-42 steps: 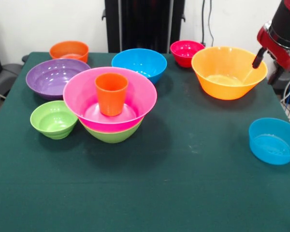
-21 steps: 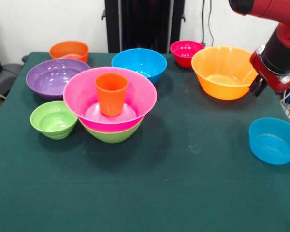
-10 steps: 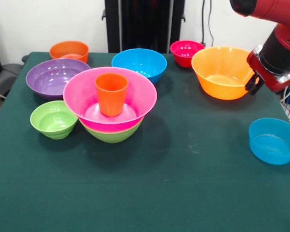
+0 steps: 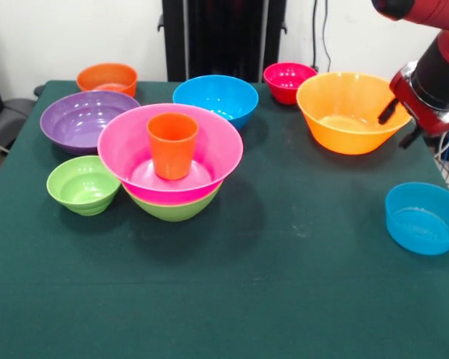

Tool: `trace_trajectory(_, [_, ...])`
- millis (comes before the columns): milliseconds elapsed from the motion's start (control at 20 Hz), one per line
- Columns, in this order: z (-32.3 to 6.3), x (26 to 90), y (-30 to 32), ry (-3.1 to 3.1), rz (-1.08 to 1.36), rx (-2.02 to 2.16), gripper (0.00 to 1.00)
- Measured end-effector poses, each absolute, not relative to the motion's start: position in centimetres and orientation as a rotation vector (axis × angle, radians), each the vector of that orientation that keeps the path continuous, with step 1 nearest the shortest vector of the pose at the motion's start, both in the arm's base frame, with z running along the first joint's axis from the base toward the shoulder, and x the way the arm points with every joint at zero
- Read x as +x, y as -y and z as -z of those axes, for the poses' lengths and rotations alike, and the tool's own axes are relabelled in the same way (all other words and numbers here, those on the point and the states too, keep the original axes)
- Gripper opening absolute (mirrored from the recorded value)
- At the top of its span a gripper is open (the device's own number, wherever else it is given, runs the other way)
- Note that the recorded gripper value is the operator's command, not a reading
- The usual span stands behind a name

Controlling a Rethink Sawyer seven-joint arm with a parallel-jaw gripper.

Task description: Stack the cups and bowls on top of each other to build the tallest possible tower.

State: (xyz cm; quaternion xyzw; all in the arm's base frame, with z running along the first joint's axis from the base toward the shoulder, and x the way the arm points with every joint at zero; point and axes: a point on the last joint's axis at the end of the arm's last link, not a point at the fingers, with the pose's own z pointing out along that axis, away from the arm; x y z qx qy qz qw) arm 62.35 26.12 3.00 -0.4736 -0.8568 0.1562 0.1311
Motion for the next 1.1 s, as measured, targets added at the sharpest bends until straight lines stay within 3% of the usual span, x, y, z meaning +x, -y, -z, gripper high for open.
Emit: trace_trajectory(1100, [-3.65, 62.78, -26.25, 2.486, -0.448, -1.373, 1.0])
